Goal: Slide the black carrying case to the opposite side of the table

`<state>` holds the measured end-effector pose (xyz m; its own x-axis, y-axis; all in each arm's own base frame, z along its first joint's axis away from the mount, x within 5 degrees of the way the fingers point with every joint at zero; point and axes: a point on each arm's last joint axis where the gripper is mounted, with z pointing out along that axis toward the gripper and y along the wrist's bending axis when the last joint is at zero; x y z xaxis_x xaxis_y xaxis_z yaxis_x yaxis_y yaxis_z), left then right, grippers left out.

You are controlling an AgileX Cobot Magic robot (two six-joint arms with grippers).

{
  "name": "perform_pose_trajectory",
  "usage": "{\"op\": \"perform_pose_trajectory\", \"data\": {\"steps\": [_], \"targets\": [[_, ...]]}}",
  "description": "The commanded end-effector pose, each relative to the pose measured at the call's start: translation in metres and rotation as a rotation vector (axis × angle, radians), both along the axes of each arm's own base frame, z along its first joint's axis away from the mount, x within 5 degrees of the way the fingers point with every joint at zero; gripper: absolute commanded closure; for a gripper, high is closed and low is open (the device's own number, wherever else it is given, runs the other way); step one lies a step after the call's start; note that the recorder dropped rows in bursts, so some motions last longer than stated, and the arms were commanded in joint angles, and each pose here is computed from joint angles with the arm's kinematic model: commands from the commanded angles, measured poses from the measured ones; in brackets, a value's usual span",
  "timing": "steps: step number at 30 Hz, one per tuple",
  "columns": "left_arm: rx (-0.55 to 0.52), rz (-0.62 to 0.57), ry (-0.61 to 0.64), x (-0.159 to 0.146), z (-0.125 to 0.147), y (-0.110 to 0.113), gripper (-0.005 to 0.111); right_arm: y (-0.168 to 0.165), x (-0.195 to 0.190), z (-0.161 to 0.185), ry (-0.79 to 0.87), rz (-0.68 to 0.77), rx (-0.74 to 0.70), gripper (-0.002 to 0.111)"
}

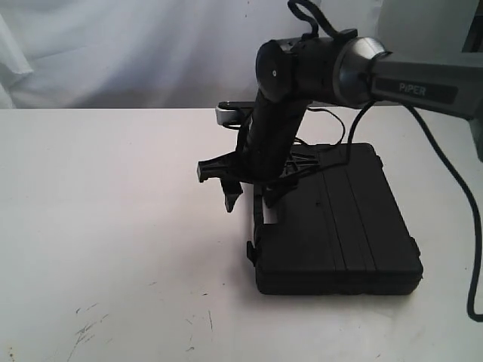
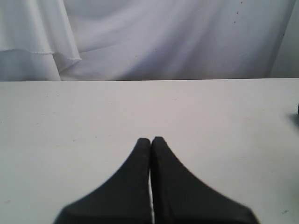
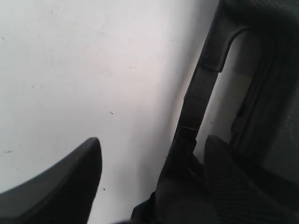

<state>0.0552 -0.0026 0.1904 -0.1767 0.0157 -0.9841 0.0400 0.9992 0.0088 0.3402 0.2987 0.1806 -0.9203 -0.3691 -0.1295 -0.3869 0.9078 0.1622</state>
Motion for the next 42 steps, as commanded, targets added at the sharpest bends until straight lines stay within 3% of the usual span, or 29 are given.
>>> {"op": "perform_pose_trajectory", "data": {"steps": [1,11,33,42], "targets": [[-0.012,0.002,0.001,0.000,-0.001,0.000,0.107,0.003,0.004,-0.008,-0.010,-0.016,0.005,0.049],[-0.012,0.002,0.001,0.000,-0.001,0.000,0.107,0.002,0.009,-0.013,-0.052,-0.026,-0.023,0.051],[-0.012,0.002,0.001,0.000,-0.001,0.000,0.107,0.003,0.011,-0.065,0.038,-0.063,-0.098,0.051],[-0.012,0.002,0.001,0.000,-0.001,0.000,0.107,0.002,0.010,-0.070,0.060,-0.114,-0.109,0.073]]}}
